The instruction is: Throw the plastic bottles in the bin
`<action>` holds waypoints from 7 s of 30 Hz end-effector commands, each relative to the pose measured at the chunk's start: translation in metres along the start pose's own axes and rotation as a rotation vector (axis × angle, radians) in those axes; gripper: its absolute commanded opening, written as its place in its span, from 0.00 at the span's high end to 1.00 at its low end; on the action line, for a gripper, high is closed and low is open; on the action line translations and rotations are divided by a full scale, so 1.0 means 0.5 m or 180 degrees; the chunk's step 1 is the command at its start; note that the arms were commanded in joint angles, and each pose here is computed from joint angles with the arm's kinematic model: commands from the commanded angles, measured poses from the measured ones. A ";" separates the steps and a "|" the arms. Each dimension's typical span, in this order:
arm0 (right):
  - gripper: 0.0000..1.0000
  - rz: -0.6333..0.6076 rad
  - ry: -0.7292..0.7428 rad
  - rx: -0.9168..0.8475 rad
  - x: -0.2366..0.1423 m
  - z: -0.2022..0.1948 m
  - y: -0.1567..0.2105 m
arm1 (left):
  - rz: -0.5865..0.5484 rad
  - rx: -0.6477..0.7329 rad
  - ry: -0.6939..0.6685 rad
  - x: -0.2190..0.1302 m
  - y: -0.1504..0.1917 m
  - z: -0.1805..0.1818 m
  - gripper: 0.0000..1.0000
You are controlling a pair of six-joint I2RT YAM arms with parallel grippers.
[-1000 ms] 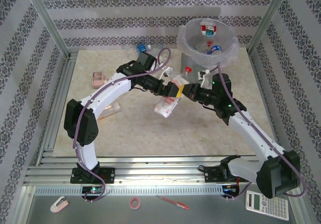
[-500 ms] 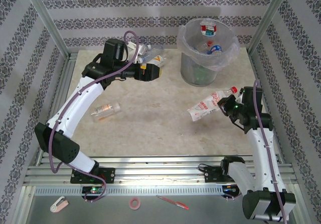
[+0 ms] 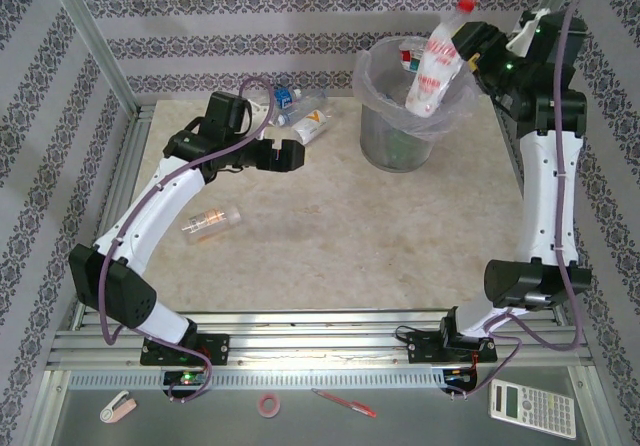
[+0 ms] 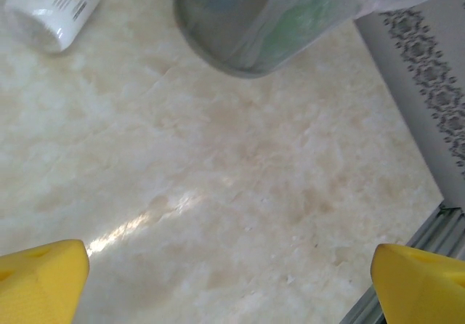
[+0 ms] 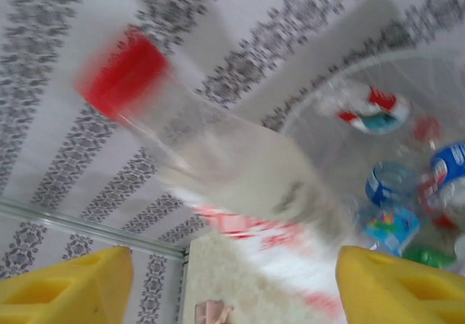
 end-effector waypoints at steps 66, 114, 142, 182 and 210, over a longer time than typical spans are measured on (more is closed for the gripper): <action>0.02 0.1325 -0.0284 -0.0375 -0.129 -0.030 0.303 | 0.0434 0.0316 -0.1445 0.523 -0.109 0.325 0.00; 0.02 0.1428 -0.0188 -0.0326 -0.110 -0.110 0.361 | 0.0268 0.0309 -0.0631 0.458 -0.051 0.262 0.72; 0.02 0.1512 -0.0116 -0.0203 -0.057 -0.142 0.369 | 0.0185 0.0381 -0.0470 0.350 0.033 0.132 0.74; 0.02 0.1767 -0.0034 -0.0182 -0.035 -0.142 0.371 | 0.0153 0.0715 -0.1395 0.579 -0.125 0.325 0.11; 0.02 0.1620 -0.0063 -0.0217 -0.030 -0.137 0.381 | 0.0105 0.0706 -0.0813 0.463 -0.039 0.258 0.67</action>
Point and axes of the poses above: each hand's point on the last joint's axis, 136 mm out from that joint toward the fingers, its own x axis out along the fingers, its own z axis along the line the jaws close on, y = z × x, the point moved 10 cm from there along -x, back along the fingers, and after that the axes turned 6 degrees about x, right-handed, at the moved point
